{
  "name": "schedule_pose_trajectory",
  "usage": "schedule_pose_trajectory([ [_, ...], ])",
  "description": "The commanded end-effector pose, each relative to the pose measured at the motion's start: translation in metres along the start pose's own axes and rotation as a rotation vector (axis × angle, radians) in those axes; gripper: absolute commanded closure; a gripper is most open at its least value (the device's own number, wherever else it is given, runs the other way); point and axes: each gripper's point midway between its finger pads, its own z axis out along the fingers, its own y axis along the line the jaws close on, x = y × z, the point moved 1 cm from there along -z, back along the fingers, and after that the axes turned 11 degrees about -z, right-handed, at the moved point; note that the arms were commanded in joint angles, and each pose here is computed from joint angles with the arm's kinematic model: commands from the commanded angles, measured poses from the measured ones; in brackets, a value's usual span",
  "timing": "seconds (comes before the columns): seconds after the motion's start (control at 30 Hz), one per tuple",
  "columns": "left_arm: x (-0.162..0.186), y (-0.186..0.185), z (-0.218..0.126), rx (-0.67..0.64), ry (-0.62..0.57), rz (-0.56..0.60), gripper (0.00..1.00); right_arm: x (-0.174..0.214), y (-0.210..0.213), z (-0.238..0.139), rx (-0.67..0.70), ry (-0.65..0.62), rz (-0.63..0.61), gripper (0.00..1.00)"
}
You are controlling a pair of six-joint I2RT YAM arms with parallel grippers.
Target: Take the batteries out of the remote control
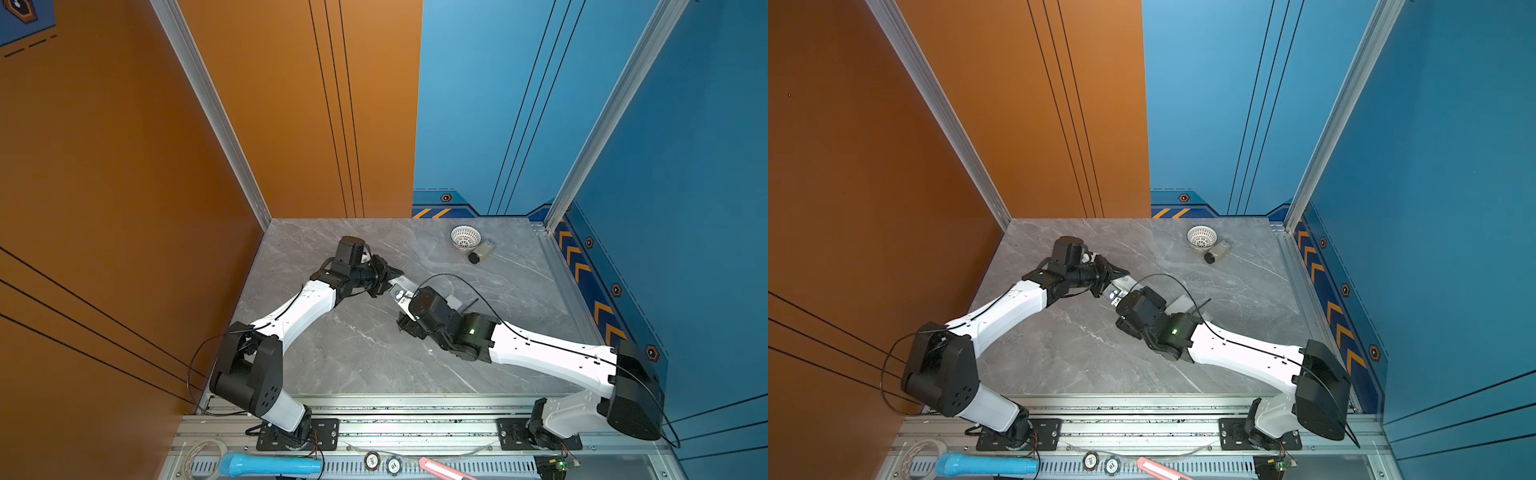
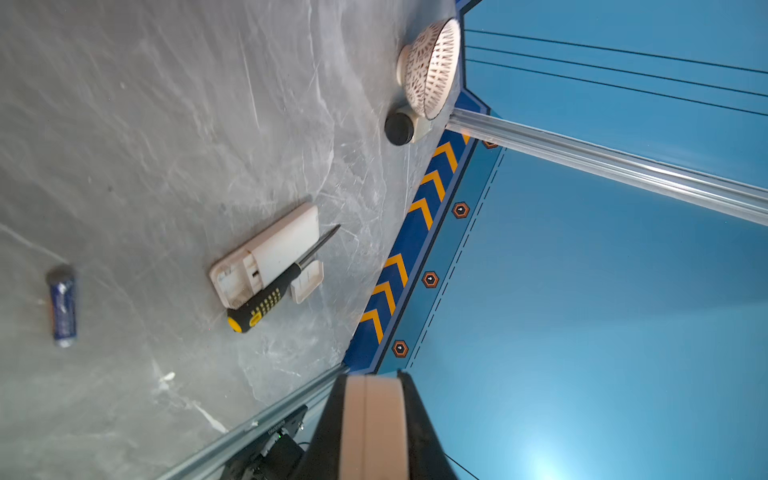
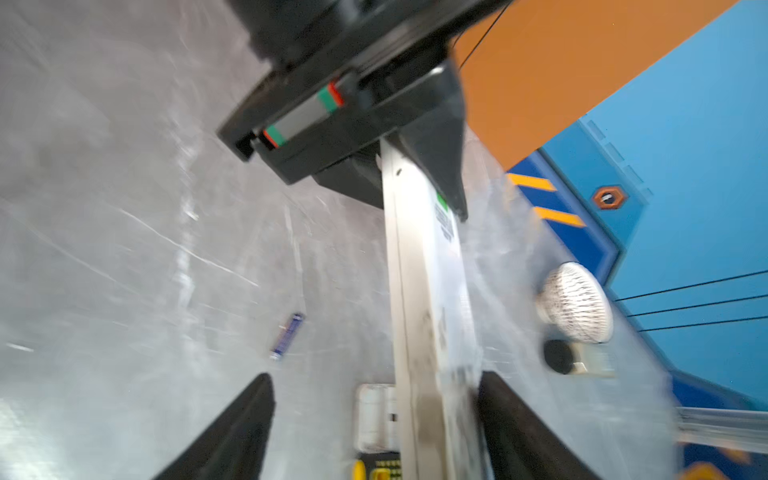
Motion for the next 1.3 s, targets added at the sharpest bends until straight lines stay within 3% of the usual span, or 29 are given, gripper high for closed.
schedule_pose_trajectory([
  [0.0,-0.038,-0.007,-0.019,0.092,-0.122,0.162,1.0,-0.007,0.02,-0.013,-0.241,-0.049,0.473,0.16],
  [0.17,-0.076,0.01,-0.029,0.235,-0.213,0.38,1.0,-0.001,-0.002,0.026,-0.272,-0.123,1.073,0.17],
  [0.33,-0.076,0.007,-0.029,0.385,-0.207,0.503,1.0,0.003,0.016,0.085,-0.399,-0.111,1.365,0.26],
  [0.53,-0.071,0.013,-0.022,0.396,-0.187,0.518,1.0,0.017,0.025,0.115,-0.399,-0.086,1.435,0.34],
  [0.97,-0.072,0.027,-0.018,0.37,-0.166,0.502,1.0,0.031,0.012,0.127,-0.353,-0.118,1.454,0.35],
  [1.27,-0.076,0.04,-0.019,0.331,-0.188,0.506,1.0,0.034,0.01,0.125,-0.346,-0.119,1.453,0.58],
])
